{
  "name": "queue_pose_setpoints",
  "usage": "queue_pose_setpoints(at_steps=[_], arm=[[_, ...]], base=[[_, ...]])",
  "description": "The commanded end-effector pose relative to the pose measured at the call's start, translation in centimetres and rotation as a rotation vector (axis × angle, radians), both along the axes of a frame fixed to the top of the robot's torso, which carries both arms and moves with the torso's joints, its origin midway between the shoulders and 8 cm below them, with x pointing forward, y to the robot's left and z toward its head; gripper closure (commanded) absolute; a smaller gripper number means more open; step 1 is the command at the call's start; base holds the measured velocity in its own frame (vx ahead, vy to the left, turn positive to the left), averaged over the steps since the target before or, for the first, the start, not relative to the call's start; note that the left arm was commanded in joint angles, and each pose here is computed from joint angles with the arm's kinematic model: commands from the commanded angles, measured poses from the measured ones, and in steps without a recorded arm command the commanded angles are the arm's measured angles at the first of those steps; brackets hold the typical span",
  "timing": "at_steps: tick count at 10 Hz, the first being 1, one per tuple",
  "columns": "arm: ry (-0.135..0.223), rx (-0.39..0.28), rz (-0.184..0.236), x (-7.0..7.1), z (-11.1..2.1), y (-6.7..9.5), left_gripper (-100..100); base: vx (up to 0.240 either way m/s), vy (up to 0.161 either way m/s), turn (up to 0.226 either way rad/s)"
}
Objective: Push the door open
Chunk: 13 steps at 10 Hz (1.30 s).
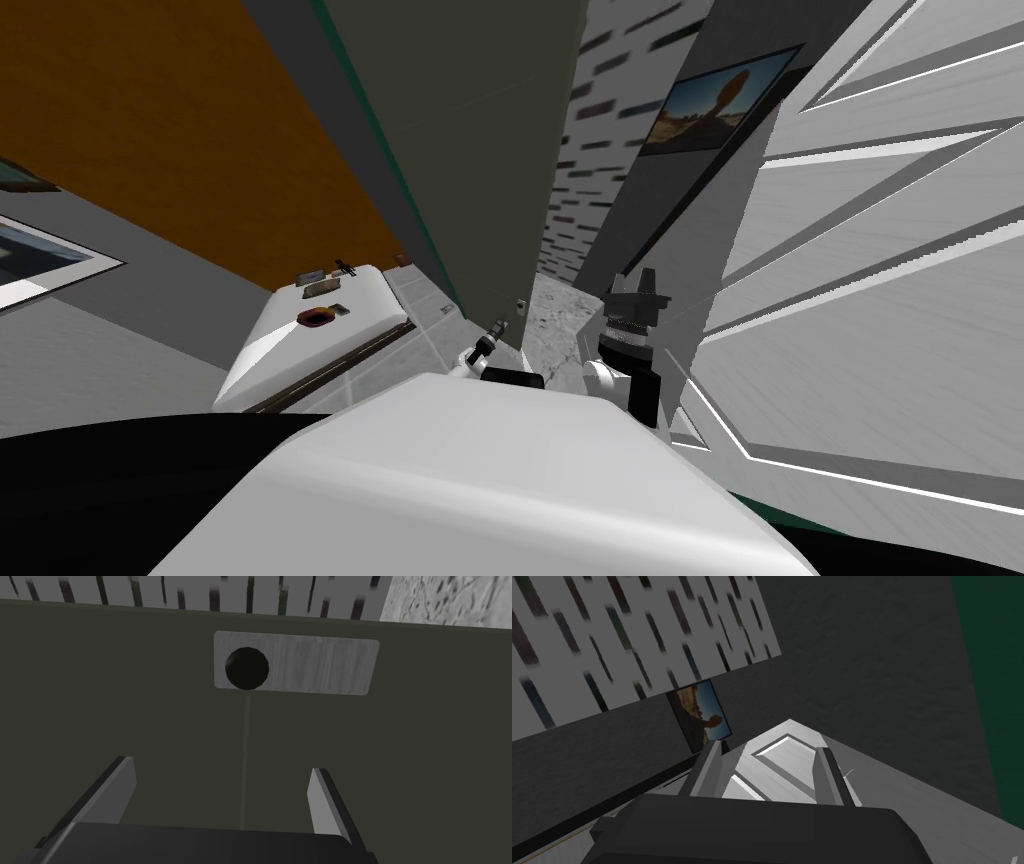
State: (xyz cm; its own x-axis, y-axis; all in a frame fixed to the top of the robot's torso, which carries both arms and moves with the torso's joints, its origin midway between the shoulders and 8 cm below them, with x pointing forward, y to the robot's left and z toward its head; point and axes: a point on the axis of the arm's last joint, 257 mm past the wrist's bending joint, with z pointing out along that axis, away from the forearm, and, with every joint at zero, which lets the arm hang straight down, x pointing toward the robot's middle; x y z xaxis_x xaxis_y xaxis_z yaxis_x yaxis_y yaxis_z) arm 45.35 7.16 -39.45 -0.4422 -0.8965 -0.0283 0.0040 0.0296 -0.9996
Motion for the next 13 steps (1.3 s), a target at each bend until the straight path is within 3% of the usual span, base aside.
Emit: queue_pose_setpoints(at_steps=[1, 8, 9, 13], arm=[[-0.002, 0.003, 0.004, 0.05, -0.02, 0.23, -100], [-0.006, -0.011, 0.016, -0.09, 0.18, -0.31, -100], [-0.006, -0.011, 0.016, -0.09, 0.18, -0.31, 100], [-0.006, -0.011, 0.016, -0.09, 0.18, -0.31, 100]], base=[[0.147, -0.095, -0.017], [0.174, -0.087, -0.018], [-0.015, 0.004, -0.008], [-0.014, 0.007, -0.003]])
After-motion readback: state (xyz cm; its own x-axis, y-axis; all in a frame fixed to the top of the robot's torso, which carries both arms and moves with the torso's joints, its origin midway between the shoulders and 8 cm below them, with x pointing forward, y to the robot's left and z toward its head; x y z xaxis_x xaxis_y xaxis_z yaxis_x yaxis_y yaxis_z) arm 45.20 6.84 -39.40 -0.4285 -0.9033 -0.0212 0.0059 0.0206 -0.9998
